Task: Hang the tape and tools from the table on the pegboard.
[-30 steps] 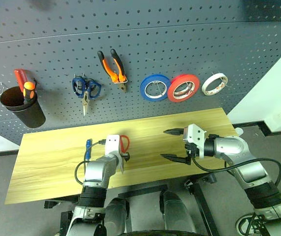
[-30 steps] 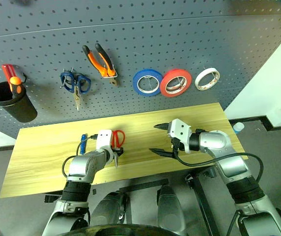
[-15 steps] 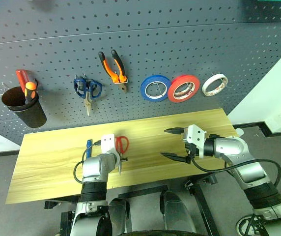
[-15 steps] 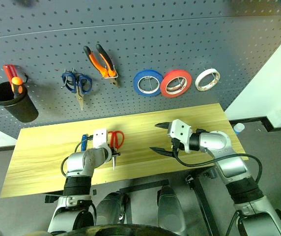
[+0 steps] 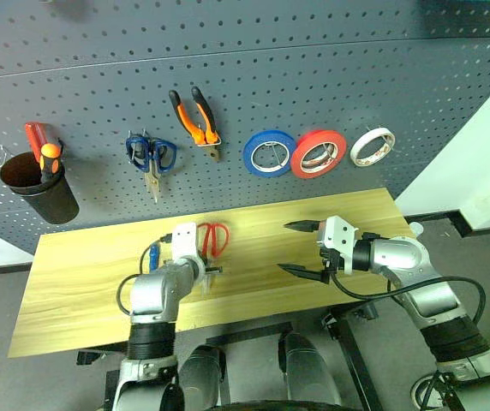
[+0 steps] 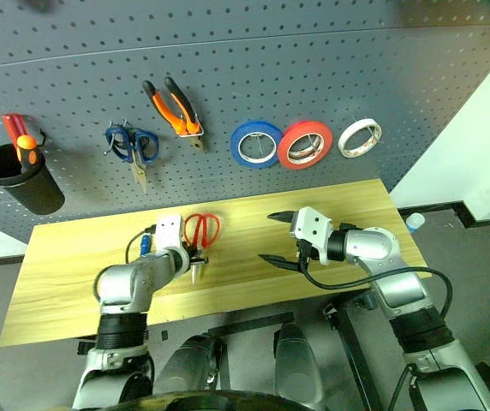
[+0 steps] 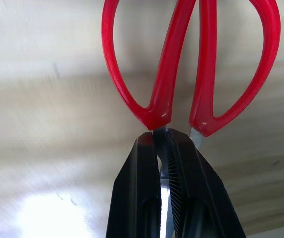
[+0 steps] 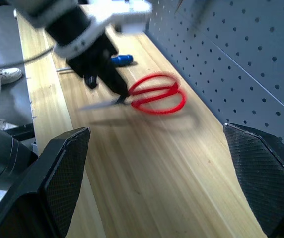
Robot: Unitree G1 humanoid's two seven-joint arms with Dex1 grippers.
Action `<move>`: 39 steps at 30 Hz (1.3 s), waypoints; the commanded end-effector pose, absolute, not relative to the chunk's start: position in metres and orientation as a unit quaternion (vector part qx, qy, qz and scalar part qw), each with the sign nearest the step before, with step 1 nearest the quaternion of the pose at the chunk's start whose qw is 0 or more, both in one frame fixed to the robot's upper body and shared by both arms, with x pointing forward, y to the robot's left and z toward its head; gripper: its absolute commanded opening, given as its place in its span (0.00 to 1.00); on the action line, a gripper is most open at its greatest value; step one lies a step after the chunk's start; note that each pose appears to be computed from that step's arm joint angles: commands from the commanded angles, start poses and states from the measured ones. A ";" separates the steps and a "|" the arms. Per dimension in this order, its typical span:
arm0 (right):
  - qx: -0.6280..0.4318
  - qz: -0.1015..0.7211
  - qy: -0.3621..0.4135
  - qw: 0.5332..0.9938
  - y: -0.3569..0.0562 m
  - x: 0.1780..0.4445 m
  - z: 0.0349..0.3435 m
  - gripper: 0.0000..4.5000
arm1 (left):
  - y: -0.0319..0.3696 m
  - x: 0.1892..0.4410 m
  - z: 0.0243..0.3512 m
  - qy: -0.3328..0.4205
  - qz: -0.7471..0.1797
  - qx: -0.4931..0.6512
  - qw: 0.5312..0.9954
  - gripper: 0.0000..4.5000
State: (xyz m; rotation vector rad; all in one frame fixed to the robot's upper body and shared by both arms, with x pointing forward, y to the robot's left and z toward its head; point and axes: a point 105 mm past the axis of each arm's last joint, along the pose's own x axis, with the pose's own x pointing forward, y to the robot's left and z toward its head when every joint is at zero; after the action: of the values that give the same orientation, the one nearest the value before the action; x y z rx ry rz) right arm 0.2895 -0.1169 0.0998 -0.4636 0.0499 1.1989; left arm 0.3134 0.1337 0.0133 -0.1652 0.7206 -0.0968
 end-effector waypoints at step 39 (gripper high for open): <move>-0.096 0.685 -0.175 0.701 -0.065 0.257 0.192 1.00 | 0.250 0.301 0.160 -0.147 -0.126 0.033 0.980 0.00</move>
State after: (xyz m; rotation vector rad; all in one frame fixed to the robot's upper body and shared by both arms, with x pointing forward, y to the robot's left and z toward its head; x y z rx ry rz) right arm 0.2570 -0.0652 0.1813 -0.1888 -0.3280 1.5337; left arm 0.3002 0.2494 0.1512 0.0211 -0.2695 -0.2552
